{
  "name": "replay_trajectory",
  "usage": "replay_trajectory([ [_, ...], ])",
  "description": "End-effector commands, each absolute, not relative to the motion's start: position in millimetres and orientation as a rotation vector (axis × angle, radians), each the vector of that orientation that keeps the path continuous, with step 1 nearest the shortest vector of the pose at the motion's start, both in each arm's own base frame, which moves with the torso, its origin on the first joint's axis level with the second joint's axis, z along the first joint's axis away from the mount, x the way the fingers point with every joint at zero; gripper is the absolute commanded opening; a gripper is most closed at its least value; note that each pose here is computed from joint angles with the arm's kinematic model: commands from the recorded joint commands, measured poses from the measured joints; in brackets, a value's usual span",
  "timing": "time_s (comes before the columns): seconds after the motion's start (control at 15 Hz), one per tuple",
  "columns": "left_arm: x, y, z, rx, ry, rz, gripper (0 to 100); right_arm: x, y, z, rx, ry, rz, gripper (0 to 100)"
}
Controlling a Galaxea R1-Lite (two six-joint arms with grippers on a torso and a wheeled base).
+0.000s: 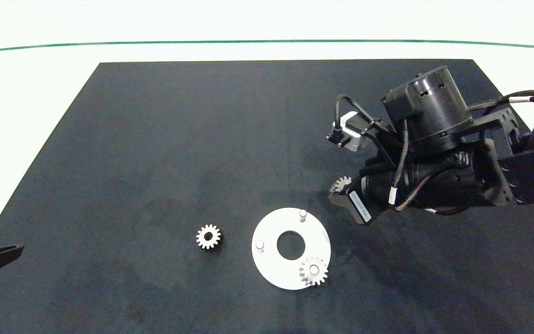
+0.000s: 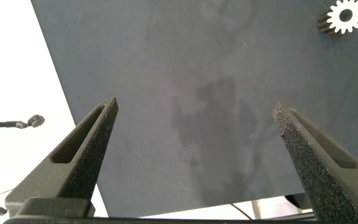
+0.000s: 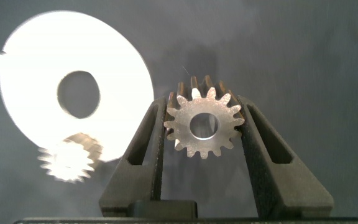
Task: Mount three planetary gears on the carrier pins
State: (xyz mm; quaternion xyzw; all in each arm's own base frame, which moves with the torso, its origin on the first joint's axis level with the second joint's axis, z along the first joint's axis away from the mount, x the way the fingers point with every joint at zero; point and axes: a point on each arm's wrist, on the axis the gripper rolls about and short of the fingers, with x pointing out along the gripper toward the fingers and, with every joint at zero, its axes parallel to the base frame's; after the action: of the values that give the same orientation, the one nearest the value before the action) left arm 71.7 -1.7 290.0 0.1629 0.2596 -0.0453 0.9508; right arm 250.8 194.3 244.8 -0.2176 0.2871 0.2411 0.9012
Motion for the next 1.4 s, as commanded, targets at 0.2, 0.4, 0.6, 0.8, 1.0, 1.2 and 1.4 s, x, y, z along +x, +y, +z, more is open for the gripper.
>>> replay_trajectory([
  [0.2,57.0,-1.1,285.7,0.377,0.513,-0.099,100,256.2,228.2,234.7,-0.49,0.614,0.57,22],
  [0.4,55.1,-1.0,286.8,0.377,0.504,-0.098,100,260.8,235.8,223.7,-0.498,0.642,0.588,22],
  [0.6,54.6,-1.0,286.8,0.377,0.503,-0.097,100,260.5,242.2,217.6,-0.507,0.655,0.6,22],
  [0.8,54.9,-1.0,286.2,0.377,0.504,-0.098,100,260.9,248.7,219.2,-0.504,0.642,0.611,22],
  [1.0,54.8,-1.1,286.1,0.378,0.506,-0.1,100,263.3,252.6,214.2,-0.509,0.653,0.615,22],
  [1.2,54.9,-1.4,285.7,0.379,0.506,-0.106,100,265.9,255.2,208.4,-0.518,0.666,0.614,22],
  [1.4,54.9,-1.4,285.7,0.379,0.506,-0.104,100,265.6,254.9,208.6,-0.517,0.666,0.614,22],
])
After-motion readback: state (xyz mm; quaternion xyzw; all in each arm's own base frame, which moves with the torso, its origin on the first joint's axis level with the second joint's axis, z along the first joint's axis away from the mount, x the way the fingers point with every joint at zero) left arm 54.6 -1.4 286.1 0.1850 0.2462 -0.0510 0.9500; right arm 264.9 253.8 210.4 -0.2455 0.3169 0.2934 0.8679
